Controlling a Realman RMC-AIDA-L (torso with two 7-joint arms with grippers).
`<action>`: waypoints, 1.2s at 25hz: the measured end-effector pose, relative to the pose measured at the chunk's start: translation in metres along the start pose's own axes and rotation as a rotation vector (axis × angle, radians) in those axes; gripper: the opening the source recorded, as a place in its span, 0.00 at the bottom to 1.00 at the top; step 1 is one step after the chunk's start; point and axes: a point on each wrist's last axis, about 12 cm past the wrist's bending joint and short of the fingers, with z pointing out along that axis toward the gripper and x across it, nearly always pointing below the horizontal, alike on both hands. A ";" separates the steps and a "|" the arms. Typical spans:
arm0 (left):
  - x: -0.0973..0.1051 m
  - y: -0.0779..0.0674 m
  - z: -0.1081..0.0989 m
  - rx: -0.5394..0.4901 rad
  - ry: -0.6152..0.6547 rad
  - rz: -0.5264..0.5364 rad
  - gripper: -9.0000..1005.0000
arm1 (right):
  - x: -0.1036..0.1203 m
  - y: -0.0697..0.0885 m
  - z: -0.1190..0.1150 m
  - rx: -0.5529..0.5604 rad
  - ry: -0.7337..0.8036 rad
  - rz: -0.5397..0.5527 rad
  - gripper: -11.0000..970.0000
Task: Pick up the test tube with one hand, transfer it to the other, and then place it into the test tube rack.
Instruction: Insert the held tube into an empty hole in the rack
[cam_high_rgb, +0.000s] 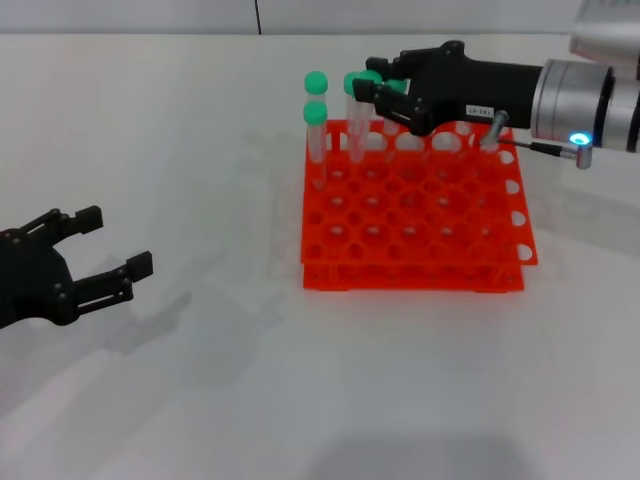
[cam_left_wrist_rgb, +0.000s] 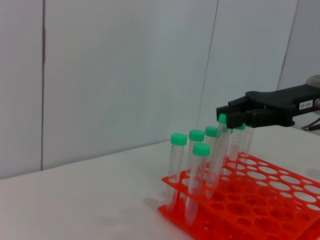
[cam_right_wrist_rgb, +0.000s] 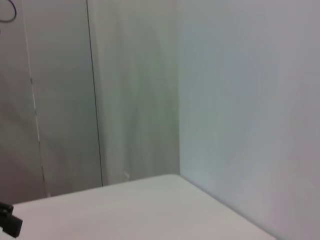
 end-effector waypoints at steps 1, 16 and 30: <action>0.001 0.000 0.001 0.003 0.000 -0.004 0.89 | 0.001 0.000 0.001 0.001 0.006 -0.001 0.40; -0.002 0.004 0.012 0.025 -0.002 -0.009 0.89 | 0.006 -0.001 0.005 0.025 0.061 -0.005 0.42; -0.002 0.004 0.015 0.030 -0.005 -0.014 0.89 | 0.008 0.001 0.008 0.005 0.088 -0.012 0.44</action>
